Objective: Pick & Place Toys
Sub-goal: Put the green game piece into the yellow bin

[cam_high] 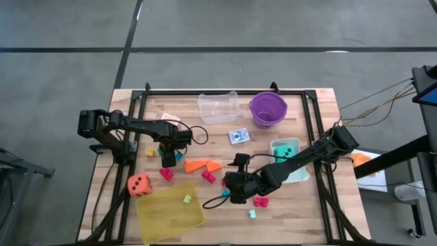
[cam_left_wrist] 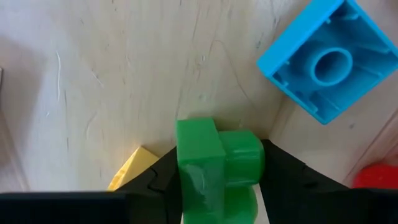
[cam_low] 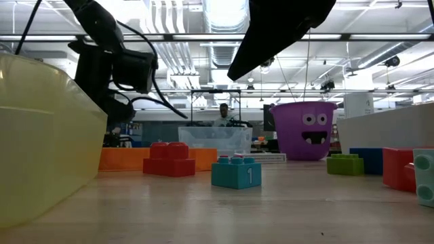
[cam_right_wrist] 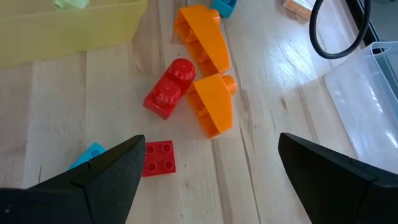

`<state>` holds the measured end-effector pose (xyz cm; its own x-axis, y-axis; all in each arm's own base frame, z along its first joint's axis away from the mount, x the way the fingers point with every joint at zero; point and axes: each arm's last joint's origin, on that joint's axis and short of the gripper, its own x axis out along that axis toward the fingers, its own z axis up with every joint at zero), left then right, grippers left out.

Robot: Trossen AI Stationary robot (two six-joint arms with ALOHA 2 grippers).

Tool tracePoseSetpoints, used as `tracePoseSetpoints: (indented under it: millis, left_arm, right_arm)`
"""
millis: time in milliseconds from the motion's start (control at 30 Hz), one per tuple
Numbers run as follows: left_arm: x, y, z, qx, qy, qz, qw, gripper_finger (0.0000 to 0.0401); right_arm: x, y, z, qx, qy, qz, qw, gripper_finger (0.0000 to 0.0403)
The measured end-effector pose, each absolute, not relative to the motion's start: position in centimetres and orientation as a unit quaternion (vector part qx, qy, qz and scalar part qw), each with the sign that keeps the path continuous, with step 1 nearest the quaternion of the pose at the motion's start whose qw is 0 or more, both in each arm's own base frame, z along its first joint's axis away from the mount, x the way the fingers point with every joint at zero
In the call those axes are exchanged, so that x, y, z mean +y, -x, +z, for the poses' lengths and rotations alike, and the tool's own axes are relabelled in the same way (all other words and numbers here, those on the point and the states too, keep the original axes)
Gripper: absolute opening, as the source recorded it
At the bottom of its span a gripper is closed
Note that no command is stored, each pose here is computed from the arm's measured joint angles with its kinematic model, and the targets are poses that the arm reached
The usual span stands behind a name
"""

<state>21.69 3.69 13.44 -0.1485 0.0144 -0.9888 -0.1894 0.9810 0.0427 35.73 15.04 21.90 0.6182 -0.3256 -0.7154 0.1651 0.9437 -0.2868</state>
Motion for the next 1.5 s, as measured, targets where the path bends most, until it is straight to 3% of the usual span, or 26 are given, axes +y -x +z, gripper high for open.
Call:
tracePoseSetpoints:
  millis: [300, 367, 600, 1300, 1500]
  left_arm:
    - [3.7, -22.2, 15.1, 0.764, 0.068, 0.087, 0.636, 0.0137]
    - [3.7, -22.4, 15.7, 0.769, 0.073, 0.09, 0.629, 0.0087]
    - [3.2, -23.4, 17.4, 0.761, 0.087, 0.07, 0.639, 0.0003]
    - [2.8, -23.0, 17.6, 0.778, 0.059, 0.065, 0.622, 0.001]
    - [2.7, -22.9, 17.6, 0.783, 0.062, 0.062, 0.616, 0.0067]
  right_arm:
    - [15.0, -35.7, 21.9, 0.414, 0.096, -0.137, 0.895, 0.0363]
    - [15.0, -35.7, 21.9, 0.414, 0.096, -0.137, 0.895, 0.0363]
    - [15.1, -35.7, 21.9, 0.416, 0.092, -0.134, 0.895, 0.0363]
    - [15.1, -35.8, 21.9, 0.417, 0.087, -0.126, 0.896, 0.0363]
    - [15.2, -35.8, 21.9, 0.42, 0.083, -0.119, 0.896, 0.0363]
